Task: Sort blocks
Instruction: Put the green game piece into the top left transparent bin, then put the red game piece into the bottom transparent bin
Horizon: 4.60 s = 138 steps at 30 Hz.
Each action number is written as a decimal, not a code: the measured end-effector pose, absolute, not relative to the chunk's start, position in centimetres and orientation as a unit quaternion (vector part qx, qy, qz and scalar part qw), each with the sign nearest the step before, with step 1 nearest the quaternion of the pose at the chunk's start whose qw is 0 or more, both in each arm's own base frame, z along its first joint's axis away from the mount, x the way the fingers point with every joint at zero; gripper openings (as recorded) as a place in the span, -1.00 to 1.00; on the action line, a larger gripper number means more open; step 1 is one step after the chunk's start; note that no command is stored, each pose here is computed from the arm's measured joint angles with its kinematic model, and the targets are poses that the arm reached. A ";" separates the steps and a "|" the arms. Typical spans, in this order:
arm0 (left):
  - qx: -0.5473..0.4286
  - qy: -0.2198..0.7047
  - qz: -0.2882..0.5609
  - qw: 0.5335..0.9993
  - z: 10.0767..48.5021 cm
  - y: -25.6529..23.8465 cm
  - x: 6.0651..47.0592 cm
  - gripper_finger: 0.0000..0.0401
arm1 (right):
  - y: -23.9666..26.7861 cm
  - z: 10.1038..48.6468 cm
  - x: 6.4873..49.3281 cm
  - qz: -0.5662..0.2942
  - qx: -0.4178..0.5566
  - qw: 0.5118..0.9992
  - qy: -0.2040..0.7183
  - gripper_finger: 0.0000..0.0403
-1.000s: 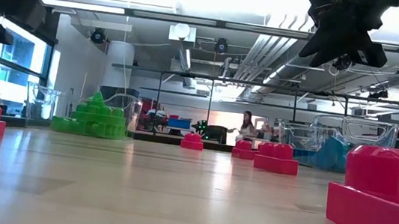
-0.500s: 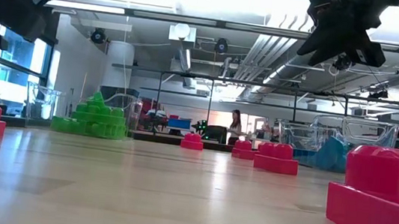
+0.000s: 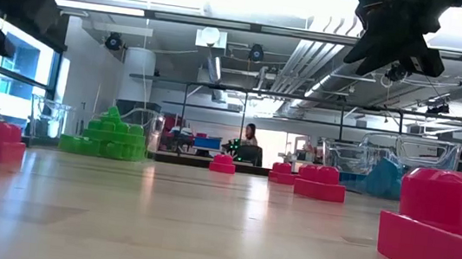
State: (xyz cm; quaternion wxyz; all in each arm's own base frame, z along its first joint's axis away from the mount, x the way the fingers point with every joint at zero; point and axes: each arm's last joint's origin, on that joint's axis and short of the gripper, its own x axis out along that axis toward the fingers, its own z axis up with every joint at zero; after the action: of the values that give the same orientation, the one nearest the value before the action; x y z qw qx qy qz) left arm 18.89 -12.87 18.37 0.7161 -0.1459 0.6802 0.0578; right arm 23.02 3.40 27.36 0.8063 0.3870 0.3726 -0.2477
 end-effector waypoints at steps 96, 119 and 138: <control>-0.134 0.463 0.463 0.744 28.3 11.0 13.3 -0.47 | 3.0 29.8 25.2 -0.278 0.441 0.839 0.156 -1.00; -0.210 0.461 0.479 0.717 26.5 16.6 12.3 0.14 | 4.9 30.4 25.2 -0.230 0.406 0.871 0.153 -1.00; -0.322 0.491 0.296 0.753 28.1 -2.1 14.5 0.04 | 5.3 29.6 24.7 -0.210 0.372 0.877 0.220 -1.00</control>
State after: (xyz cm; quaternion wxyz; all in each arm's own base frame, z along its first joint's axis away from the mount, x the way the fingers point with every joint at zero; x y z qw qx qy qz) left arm 14.47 -2.08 28.14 0.7531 -0.3221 0.4912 0.2962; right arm 24.71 5.29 29.57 0.8769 0.3722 0.2201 -0.2098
